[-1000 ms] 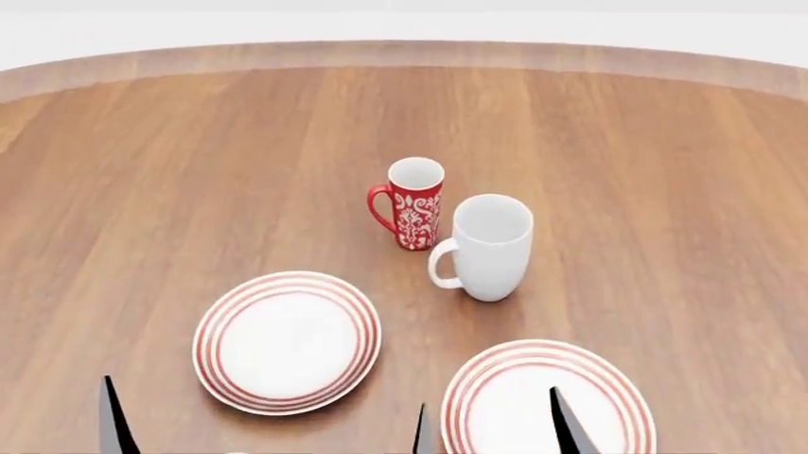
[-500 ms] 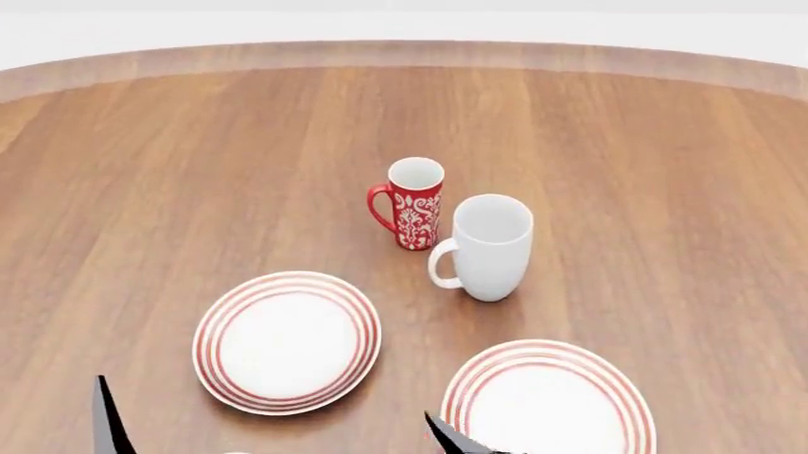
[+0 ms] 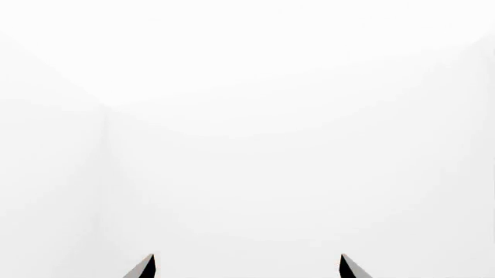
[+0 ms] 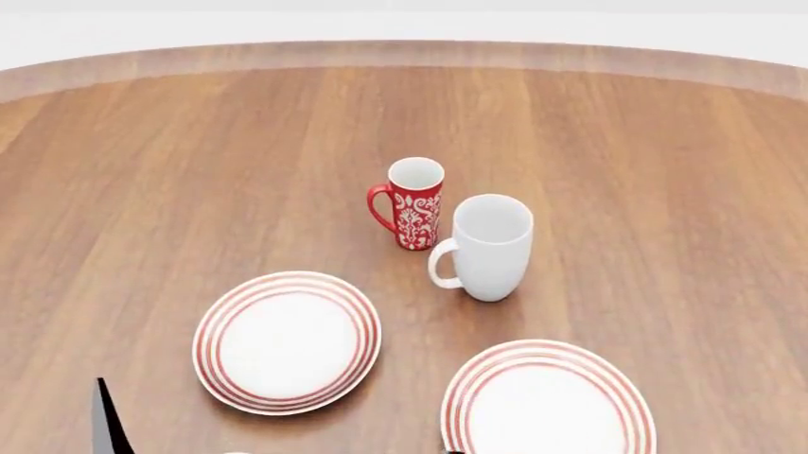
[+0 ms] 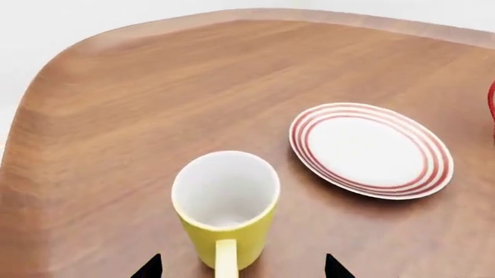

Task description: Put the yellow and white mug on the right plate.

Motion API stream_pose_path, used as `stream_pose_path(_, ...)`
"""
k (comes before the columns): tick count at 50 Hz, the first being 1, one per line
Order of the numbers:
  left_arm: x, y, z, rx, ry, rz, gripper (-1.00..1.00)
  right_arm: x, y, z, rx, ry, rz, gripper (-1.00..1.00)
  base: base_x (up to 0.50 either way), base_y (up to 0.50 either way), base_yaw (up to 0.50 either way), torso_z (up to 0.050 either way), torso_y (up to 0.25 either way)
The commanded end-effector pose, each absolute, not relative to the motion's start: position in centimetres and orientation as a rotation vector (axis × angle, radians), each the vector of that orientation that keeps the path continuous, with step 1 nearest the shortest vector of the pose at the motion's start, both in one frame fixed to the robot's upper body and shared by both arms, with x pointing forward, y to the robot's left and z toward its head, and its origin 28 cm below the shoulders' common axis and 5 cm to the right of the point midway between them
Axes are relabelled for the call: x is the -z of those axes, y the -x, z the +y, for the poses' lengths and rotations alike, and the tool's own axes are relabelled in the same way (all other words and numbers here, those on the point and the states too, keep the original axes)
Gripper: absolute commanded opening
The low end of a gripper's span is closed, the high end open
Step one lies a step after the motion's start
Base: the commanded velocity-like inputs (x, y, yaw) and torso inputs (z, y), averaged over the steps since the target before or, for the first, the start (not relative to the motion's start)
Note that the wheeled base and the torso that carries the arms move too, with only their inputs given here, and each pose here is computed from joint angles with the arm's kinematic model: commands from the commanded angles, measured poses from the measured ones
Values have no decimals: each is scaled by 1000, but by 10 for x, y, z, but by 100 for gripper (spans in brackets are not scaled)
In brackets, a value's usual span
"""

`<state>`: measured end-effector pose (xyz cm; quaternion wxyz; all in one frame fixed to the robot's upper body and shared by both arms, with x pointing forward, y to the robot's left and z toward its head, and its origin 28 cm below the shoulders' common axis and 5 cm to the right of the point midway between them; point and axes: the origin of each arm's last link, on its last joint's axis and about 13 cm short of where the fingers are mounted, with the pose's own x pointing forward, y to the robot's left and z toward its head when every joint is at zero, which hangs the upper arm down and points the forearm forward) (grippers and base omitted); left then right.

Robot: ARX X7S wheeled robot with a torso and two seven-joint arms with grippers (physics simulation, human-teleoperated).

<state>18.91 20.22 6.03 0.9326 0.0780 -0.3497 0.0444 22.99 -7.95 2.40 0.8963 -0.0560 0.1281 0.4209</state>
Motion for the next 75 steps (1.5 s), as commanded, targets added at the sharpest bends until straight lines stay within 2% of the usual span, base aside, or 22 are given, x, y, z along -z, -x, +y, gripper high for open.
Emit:
stream_pose_path(1, -60, -189, 203, -89, -170, -711, 100, -23, -234, -73, -947, 140, 316, 100, 0, 0, 0, 0, 0)
stream_pose_path(24, -60, -189, 202, -85, -163, -695, 100, -23, -245, -69, -886, 104, 480, 100, 0, 0, 0, 0, 0)
stream_pose_path(45, -58, -189, 202, -84, -158, -693, 100, -20, -263, -56, -894, 178, 473, 100, 0, 0, 0, 0, 0)
stream_pose_path(75, -59, -190, 203, -92, -153, -686, 100, -5, -253, -46, -921, 180, 504, 100, 0, 0, 0, 0, 0)
